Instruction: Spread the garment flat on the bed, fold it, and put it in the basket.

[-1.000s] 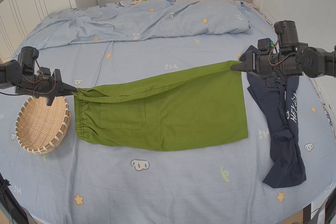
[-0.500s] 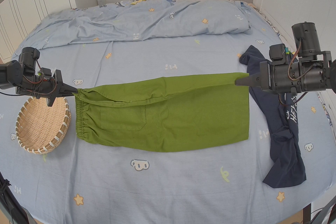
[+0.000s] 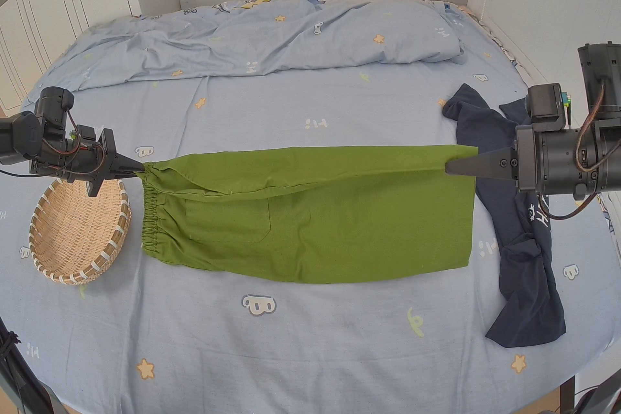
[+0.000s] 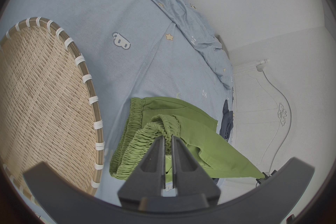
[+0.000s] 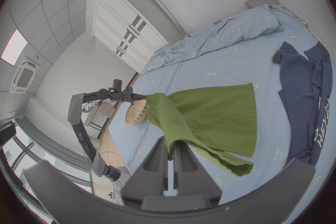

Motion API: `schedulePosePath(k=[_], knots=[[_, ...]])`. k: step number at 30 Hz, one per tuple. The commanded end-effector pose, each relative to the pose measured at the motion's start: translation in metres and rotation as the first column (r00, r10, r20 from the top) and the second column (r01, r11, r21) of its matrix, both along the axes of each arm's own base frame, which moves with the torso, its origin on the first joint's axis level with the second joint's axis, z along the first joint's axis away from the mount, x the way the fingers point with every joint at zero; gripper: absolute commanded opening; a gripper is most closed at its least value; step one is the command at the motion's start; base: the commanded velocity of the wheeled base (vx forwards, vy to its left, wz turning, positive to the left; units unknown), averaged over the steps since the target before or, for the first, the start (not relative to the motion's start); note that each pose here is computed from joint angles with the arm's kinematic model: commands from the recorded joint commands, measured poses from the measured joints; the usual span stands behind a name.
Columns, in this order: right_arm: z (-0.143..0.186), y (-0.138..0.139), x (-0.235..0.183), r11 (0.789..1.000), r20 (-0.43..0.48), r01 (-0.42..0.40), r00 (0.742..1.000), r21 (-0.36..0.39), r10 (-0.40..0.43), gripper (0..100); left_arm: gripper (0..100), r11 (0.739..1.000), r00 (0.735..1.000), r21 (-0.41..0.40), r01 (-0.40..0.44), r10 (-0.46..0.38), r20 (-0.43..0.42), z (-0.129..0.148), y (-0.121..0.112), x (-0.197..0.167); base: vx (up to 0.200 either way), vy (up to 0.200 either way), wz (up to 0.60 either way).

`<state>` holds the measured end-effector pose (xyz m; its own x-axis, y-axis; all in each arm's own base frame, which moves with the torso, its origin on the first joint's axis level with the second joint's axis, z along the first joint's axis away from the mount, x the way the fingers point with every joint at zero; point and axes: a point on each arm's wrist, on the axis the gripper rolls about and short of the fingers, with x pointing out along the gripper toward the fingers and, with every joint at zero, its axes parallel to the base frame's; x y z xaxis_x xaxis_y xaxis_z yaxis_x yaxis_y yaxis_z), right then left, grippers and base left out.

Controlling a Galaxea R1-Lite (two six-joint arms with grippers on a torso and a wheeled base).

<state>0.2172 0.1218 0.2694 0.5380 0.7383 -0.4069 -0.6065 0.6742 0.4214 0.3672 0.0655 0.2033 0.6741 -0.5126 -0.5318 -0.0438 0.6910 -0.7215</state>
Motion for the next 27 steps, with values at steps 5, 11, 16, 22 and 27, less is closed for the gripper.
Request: schedulePosePath(k=[5, 11, 16, 22, 27], knots=[[0.009, -0.002, -0.007, 1.0, 0.04, -0.004, 0.999, 0.021, 0.003, 0, 0, 1.0, 1.0, 0.0, -0.003, 0.003, 0.007, 0.001, 0.001, -0.001, 0.0, 0.0, 0.0], [-0.002, -0.019, 0.027, 0.995, 0.022, 0.097, 0.995, 0.01, -0.097, 0, 0, 1.0, 1.0, -0.001, -0.007, 0.007, 0.012, 0.003, 0.003, -0.001, 0.0, 0.0, 0.0], [-0.02, -0.029, 0.072, 0.988, 0.026, 0.15, 0.988, 0.029, -0.151, 0, 0, 1.0, 1.0, 0.001, -0.006, 0.006, 0.018, 0.005, 0.002, -0.003, 0.0, 0.0, 0.0], [-0.033, -0.027, 0.11, 0.986, 0.014, 0.168, 0.986, 0.023, -0.168, 0, 0, 1.0, 1.0, 0.002, -0.007, 0.007, 0.017, 0.004, 0.003, -0.002, 0.0, 0.0, 0.0], [-0.043, -0.021, 0.133, 0.985, 0.007, 0.173, 0.985, 0.015, -0.173, 0, 0, 1.0, 1.0, 0.002, -0.004, 0.004, 0.017, 0.004, 0.002, -0.002, 0.0, 0.0, 0.0]])
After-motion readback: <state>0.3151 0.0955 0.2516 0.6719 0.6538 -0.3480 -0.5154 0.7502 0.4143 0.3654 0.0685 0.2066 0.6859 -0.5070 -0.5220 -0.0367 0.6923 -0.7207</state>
